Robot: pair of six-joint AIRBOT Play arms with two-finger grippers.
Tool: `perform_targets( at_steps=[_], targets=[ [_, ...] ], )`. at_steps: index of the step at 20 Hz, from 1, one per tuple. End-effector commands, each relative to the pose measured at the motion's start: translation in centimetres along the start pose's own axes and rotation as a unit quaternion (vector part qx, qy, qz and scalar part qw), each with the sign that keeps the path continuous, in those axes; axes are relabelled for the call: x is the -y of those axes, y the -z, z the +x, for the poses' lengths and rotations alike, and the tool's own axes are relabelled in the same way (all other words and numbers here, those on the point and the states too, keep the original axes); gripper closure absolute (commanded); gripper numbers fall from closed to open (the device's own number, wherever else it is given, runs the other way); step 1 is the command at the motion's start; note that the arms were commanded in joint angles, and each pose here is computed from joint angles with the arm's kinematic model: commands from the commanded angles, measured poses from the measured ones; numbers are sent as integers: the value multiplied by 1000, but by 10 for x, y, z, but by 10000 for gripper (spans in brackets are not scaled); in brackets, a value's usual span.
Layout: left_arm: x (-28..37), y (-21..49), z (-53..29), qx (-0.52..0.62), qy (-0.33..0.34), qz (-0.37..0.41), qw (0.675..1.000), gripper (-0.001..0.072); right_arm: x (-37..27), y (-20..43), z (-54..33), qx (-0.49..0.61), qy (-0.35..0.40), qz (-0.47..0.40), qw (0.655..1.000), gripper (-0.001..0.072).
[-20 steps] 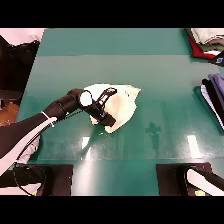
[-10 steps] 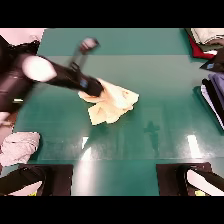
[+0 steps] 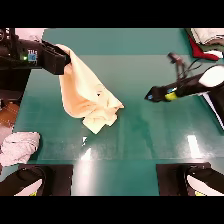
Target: Fold the shirts.
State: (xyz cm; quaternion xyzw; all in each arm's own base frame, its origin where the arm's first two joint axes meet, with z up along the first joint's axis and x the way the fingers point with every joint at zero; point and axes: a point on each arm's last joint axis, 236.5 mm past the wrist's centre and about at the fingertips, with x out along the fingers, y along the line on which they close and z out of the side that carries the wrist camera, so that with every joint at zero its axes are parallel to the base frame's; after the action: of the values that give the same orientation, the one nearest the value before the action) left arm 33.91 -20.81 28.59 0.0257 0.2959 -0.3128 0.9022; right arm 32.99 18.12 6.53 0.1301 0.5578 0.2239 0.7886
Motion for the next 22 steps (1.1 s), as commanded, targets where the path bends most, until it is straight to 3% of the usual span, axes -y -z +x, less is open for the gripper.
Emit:
perform_targets(
  at_steps=[1, 4, 8, 14, 20, 21, 22],
  targets=[
    [-6, 5, -5, -12, -14, 5, 1000, 675, -20, 27, 50, -8, -9, -65, 998, 227],
    [-6, 5, -5, -12, -14, 5, 1000, 675, -46, 42, 79, -21, -21, -127, 991, 226],
    [-6, 9, -5, -21, -13, 5, 1000, 675, -68, 31, 109, 1, -29, -145, 989, 226],
    [-6, 18, -5, -39, -13, 6, 999, 675, -90, 50, 154, -90, -81, -73, 990, 226],
    [-6, 20, -5, -42, -13, 6, 999, 675, -96, 72, 178, -124, -87, -60, 987, 230],
    [-6, 19, -5, -42, -13, 6, 999, 675, -97, 75, 180, -129, -88, -57, 986, 235],
    [-6, 19, -5, -42, -13, 6, 999, 675, -96, 77, 183, -133, -87, -57, 986, 286]
  ],
)
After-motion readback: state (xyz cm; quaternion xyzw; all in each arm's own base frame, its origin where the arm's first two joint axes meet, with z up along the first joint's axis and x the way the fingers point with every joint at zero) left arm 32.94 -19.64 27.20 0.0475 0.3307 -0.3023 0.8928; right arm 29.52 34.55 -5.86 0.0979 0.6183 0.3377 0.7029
